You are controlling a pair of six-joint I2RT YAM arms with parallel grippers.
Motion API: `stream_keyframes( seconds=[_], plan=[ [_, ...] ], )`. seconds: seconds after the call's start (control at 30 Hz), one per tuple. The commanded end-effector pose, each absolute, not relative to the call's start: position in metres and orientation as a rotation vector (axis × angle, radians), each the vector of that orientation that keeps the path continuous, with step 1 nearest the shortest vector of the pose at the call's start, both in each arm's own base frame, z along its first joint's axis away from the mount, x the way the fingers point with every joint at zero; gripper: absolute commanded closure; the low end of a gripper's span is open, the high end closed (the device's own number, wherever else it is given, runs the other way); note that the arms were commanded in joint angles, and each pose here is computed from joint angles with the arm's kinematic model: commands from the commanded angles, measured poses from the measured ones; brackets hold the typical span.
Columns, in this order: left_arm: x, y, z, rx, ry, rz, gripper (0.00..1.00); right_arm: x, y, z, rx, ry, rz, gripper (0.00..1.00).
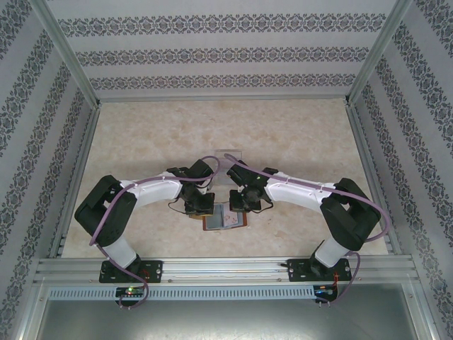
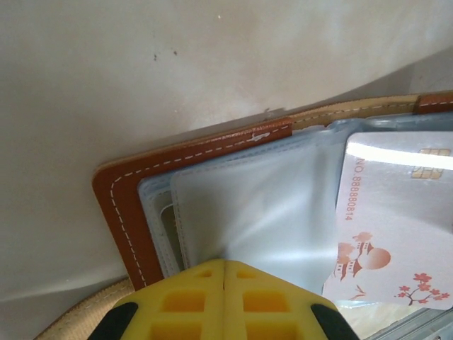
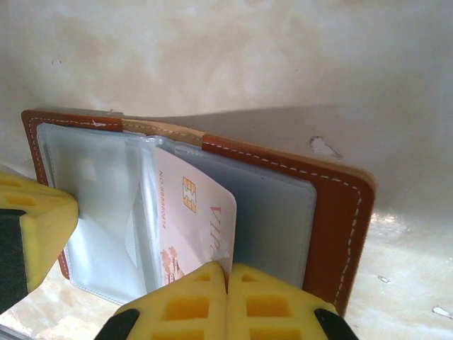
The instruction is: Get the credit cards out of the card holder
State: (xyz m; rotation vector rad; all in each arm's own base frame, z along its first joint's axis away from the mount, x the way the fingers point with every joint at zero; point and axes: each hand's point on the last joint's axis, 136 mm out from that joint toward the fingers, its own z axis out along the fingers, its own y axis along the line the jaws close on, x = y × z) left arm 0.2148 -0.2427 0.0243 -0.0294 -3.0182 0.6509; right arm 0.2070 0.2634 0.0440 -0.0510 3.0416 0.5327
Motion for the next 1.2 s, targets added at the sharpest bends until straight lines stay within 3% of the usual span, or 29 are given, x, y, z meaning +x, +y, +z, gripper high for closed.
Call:
stream_keyframes(
  seconds=[0.0,0.4,0.63,1.17],
  plan=[
    [0.206,-0.222,0.018,-0.037,-3.035,0.490,0.95,0.207,0.243,0.040,-0.052,3.066,0.378,0.96],
    [0.209,-0.231,0.024,-0.042,-3.033,0.554,0.87,0.209,0.256,0.045,-0.067,3.062,0.411,0.96],
    [0.211,-0.233,0.029,-0.049,-3.038,0.573,0.84,0.207,0.270,0.047,-0.080,3.069,0.431,0.90],
    [0.212,-0.235,0.032,-0.056,-3.042,0.590,0.83,0.198,0.287,0.054,-0.061,3.073,0.547,0.83]
  ],
)
